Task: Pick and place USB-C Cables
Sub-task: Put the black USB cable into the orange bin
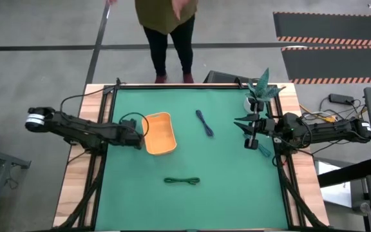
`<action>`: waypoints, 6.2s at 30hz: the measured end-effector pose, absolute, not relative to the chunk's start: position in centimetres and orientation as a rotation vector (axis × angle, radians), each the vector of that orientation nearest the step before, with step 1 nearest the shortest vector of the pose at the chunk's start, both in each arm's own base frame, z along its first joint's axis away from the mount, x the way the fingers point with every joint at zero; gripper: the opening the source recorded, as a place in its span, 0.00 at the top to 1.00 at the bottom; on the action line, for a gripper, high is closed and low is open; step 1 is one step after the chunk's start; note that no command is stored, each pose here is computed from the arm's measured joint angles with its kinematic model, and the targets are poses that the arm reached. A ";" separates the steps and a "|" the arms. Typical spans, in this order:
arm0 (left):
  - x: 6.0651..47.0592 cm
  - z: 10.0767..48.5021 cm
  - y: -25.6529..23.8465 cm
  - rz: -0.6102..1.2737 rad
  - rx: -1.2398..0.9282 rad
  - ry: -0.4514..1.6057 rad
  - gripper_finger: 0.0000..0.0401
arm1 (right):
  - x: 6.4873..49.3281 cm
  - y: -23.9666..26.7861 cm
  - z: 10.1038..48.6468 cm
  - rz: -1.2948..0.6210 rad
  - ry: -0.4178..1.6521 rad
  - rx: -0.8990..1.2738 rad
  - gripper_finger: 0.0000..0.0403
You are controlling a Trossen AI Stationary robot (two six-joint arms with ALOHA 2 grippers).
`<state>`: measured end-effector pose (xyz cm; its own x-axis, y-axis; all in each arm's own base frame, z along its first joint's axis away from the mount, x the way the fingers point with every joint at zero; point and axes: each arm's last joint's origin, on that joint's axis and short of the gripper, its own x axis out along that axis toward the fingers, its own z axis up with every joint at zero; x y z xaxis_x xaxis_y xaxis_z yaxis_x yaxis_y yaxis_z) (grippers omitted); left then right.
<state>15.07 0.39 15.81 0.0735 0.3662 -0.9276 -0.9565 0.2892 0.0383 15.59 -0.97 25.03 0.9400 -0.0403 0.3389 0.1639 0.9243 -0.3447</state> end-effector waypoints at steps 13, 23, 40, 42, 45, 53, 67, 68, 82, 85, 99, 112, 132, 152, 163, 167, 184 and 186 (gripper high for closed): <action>15.0 21.5 0.6 1.136 -0.691 0.925 0.93 | 15.6 -1.0 25.0 -0.106 -0.334 -0.379 0.88; 17.0 26.5 0.7 1.023 -0.597 0.829 0.94 | 15.6 -1.0 25.0 -0.107 -0.334 -0.379 0.88; 23.3 29.3 0.2 0.809 -0.534 0.806 0.94 | 15.6 -1.0 25.0 -0.106 -0.334 -0.378 0.88; 23.8 29.1 0.1 0.800 -0.525 0.829 0.94 | 15.6 -1.0 25.0 -0.106 -0.333 -0.378 0.88; 24.5 28.6 0.0 0.740 -0.474 0.895 0.94 | 15.6 -1.0 25.0 -0.106 -0.332 -0.378 0.88; 25.0 27.2 -0.3 0.569 -0.374 1.086 0.94 | 15.6 -1.0 25.0 -0.105 -0.331 -0.378 0.88; 24.9 27.0 1.9 0.607 -0.395 1.123 0.94 | 15.6 -1.0 25.0 -0.106 -0.332 -0.378 0.88; 24.9 26.9 2.2 0.615 -0.397 1.124 0.94 | 15.6 -1.0 25.0 -0.106 -0.332 -0.378 0.88; 24.8 25.9 3.3 0.662 -0.425 1.153 0.94 | 15.6 -1.0 25.0 -0.105 -0.329 -0.378 0.88; 24.8 25.7 3.3 0.664 -0.425 1.160 0.94 | 15.6 -1.0 25.0 -0.105 -0.328 -0.378 0.88; 25.0 25.6 3.4 0.680 -0.450 1.139 0.94 | 15.6 -1.0 25.0 -0.104 -0.328 -0.376 0.88; 24.9 25.4 3.2 0.723 -0.509 1.125 0.94 | 15.6 -1.0 25.0 -0.104 -0.326 -0.372 0.88; 25.0 25.4 1.6 0.878 -0.763 1.015 0.94 | 15.7 -1.0 24.8 -0.099 -0.312 -0.359 0.88; 25.4 25.3 -0.2 1.033 -1.029 0.857 0.94 | 15.7 -1.0 24.7 -0.099 -0.298 -0.371 0.88; 26.3 23.9 -0.2 1.088 -1.000 0.890 0.93 | 15.7 -1.0 24.7 -0.109 -0.297 -0.387 0.88; 26.3 23.8 -0.2 1.093 -0.996 0.886 0.93 | 15.7 -1.0 24.7 -0.126 -0.292 -0.383 0.88; 27.7 22.2 -0.6 1.110 -0.966 0.881 0.93 | 15.7 -1.1 24.5 -0.123 -0.273 -0.383 0.88; 27.7 22.2 -0.6 1.110 -0.966 0.881 0.93 | 15.7 -1.1 24.5 -0.123 -0.273 -0.383 0.88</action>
<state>27.68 -0.55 22.18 0.2195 0.3096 -0.9252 -0.9713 0.1580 -0.1776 15.74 -1.05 24.52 0.9559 -0.0670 0.2859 0.1698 0.9205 -0.3519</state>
